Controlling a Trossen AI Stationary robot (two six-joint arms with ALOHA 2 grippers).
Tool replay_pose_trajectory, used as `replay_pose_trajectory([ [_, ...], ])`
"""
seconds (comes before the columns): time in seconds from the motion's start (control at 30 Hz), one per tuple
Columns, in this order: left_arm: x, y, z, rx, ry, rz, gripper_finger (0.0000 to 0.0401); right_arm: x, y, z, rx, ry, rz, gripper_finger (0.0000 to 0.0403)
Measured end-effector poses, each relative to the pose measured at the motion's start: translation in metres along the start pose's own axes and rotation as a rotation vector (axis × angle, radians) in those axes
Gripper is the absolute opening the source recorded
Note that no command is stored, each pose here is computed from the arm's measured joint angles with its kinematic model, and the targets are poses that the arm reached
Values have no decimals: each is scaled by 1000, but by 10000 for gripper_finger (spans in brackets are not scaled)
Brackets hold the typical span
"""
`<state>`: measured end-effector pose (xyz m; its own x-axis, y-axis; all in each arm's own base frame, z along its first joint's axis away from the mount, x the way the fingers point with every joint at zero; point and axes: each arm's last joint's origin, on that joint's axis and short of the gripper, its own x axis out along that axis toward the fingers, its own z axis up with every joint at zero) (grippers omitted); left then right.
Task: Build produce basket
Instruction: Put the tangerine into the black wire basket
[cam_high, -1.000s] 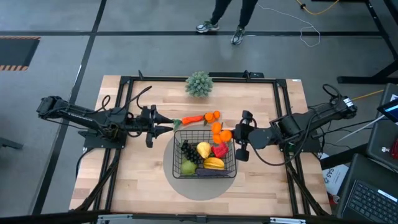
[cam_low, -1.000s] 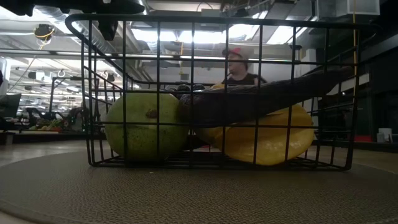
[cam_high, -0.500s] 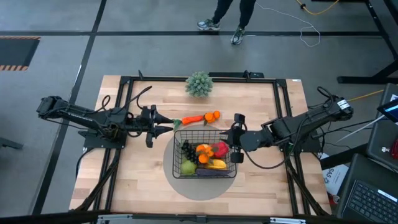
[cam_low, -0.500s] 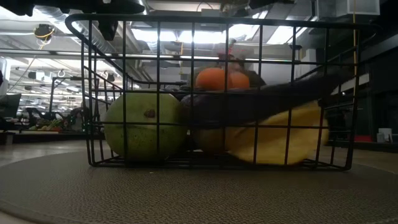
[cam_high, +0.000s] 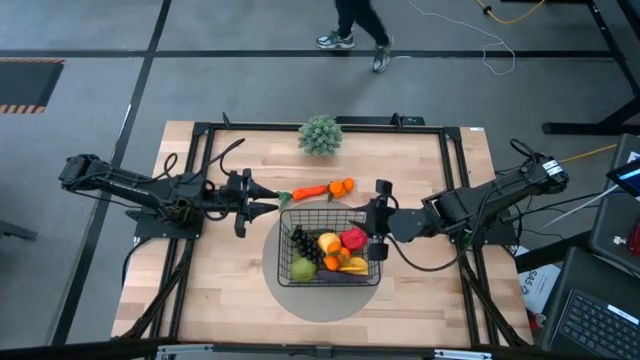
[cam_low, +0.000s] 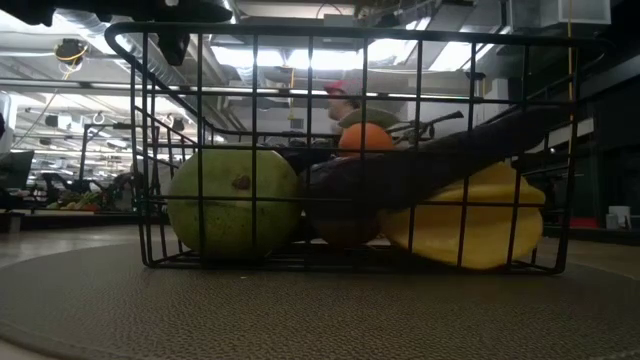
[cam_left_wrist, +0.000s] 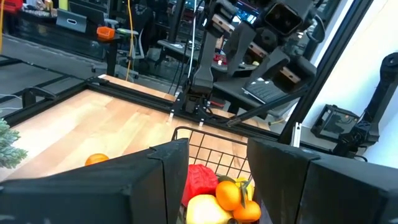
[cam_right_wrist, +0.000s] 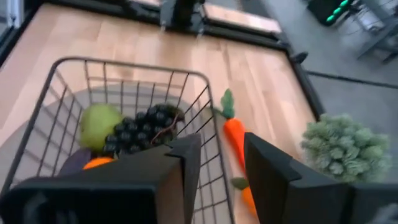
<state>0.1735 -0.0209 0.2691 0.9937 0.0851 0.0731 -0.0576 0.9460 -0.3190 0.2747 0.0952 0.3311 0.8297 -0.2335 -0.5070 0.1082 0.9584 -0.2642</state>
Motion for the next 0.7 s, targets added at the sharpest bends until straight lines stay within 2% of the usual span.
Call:
replay_pose_trajectory([
  [0.27,0,0,0,1,1,0,151,0,-5,3,31,-37,-173,111],
  [0.43,0,0,0,2,1,1,151,4,-18,2,156,-45,-340,111],
  [0.7,0,0,0,4,1,1,151,27,-65,-5,272,56,-292,111],
])
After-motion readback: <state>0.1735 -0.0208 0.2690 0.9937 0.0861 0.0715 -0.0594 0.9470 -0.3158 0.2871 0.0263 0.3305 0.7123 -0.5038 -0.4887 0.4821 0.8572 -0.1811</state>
